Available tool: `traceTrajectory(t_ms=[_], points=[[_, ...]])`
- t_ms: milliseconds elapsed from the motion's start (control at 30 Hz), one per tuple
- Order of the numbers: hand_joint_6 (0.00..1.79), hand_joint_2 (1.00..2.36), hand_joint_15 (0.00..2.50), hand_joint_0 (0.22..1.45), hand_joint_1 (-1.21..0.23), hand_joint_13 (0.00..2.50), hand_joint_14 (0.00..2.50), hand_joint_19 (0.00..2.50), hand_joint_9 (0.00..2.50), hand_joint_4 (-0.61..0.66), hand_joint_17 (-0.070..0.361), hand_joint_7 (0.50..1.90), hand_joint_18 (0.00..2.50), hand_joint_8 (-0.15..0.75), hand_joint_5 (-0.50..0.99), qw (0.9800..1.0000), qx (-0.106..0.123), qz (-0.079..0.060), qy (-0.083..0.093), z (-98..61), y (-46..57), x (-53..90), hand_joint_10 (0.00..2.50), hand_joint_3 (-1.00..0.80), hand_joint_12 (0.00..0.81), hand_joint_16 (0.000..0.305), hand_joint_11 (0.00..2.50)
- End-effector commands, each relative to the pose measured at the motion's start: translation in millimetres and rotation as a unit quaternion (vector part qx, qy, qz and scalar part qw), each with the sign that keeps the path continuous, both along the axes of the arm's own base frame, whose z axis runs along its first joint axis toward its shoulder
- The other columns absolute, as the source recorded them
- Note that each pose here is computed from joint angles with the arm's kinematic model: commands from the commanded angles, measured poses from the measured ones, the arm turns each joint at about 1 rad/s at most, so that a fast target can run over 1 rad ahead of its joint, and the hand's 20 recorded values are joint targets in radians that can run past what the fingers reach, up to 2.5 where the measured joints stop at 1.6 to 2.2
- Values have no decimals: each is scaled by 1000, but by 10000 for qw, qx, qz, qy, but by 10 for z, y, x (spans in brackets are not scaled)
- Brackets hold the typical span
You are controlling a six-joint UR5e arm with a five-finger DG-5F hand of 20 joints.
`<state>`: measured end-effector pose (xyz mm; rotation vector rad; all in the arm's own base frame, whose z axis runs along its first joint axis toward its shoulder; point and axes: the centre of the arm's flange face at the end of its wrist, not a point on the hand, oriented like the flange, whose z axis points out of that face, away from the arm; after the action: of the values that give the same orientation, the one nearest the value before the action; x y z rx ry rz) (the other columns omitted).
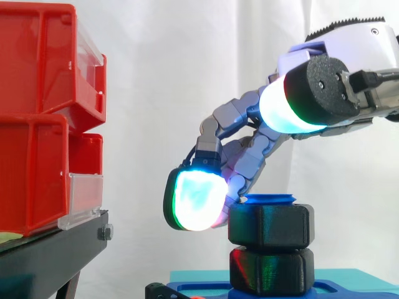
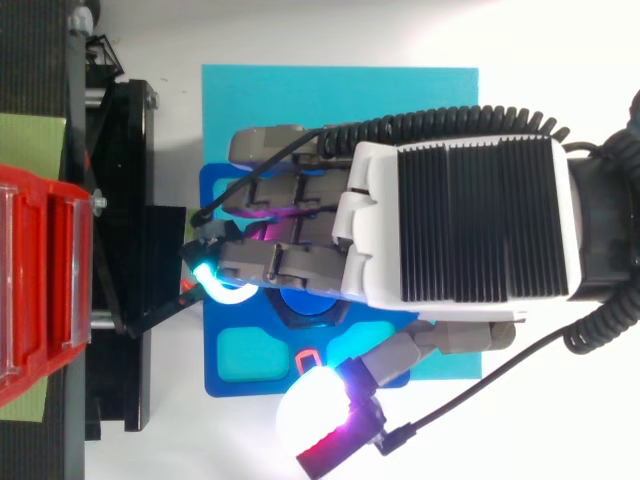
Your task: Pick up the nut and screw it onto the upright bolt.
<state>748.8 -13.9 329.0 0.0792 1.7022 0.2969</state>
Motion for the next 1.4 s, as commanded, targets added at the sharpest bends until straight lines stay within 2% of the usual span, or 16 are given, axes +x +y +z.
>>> traceTrajectory(t_ms=[0, 600, 767, 1233, 1267, 1367], points=[[505, 1000, 0, 512, -120, 554, 0, 18, 693, 248, 69, 1048, 271, 254, -51, 10000, 17, -4, 9, -12, -4, 0, 0, -500, 293, 31, 0], [505, 1000, 0, 523, -159, 616, 0, 36, 761, 188, 67, 1252, 344, 262, -27, 10000, -5, -33, 68, -29, -82, -18, 0, -500, 282, 30, 0], [505, 1000, 0, 525, -172, 644, 0, 38, 798, 169, 65, 1295, 367, 265, -18, 9999, -6, -72, 84, -39, -151, -30, 0, -500, 276, 29, 0], [501, 1000, 0, 542, -233, 800, 0, 105, 1028, 164, 53, 1452, 541, 273, 30, 9999, 0, -56, 115, -78, -287, -48, 0, -500, 238, 24, 0], [500, 1000, 0, 543, -234, 802, 0, 104, 1029, 158, 53, 1459, 542, 273, 32, 9999, 2, -57, 108, -67, -297, -51, 0, -500, 236, 23, 0], [551, 1000, 0, 545, -246, 851, 0, 117, 1086, 156, 51, 1368, 583, 270, 37, 9999, -4, -63, 115, -68, -329, -55, 0, -500, 225, 23, 0]])
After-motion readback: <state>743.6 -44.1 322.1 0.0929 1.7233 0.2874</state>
